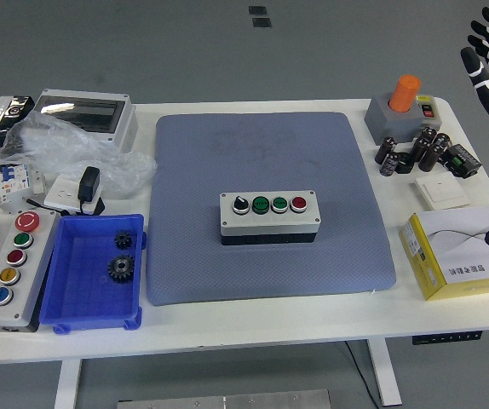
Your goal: Pick up the button,place it on the desk,press the button,press the button
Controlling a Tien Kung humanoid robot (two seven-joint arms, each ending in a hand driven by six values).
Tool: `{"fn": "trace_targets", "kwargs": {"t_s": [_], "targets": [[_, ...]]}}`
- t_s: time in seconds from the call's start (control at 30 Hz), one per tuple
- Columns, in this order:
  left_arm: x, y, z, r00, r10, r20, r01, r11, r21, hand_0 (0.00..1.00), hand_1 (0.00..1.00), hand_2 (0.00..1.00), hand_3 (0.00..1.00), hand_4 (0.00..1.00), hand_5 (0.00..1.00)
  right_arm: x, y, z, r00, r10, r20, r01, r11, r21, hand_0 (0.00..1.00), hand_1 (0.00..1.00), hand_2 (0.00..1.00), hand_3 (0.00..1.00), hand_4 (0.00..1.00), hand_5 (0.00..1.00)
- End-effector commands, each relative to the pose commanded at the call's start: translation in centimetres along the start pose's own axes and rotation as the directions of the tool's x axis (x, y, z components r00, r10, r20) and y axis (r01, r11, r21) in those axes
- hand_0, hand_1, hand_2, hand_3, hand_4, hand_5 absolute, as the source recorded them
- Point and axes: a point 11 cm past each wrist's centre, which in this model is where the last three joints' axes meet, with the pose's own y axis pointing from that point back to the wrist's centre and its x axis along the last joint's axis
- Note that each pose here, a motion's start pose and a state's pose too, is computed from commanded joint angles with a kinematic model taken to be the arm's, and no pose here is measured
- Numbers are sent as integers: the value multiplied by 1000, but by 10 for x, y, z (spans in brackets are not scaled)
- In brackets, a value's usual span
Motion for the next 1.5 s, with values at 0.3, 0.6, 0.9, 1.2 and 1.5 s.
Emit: {"fn": "trace_targets", "kwargs": {"t_s": [0.3, 0.6, 0.9, 1.2, 1.5], "targets": [[0, 1, 3, 1000, -2, -2, 2, 1000, -6, 684, 726, 662, 663, 682, 436, 8, -3, -4, 1000, 20, -13, -19, 1000, 14, 911, 879, 913, 948, 998, 913], [0, 1, 4, 1000, -4, 0, 4, 1000, -5, 686, 726, 665, 665, 683, 435, 19, -5, -10, 999, 40, -33, -39, 999, 32, 910, 877, 910, 946, 998, 905], [-3, 1, 4, 1000, -12, 0, 12, 1000, -3, 686, 726, 667, 669, 685, 435, 22, -11, -14, 998, 40, -47, -38, 998, 44, 905, 875, 910, 943, 998, 903], [-5, 0, -2, 1000, -20, -9, 20, 1000, 9, 686, 726, 667, 669, 685, 433, 7, -16, -7, 998, -11, 58, 10, 1000, 22, 906, 875, 909, 943, 998, 899], [-8, -1, -6, 1000, -27, -9, 27, 999, 20, 687, 726, 667, 672, 686, 427, -19, -17, -7, 957, -88, 276, 86, 996, 20, 908, 873, 904, 942, 998, 912]]}}
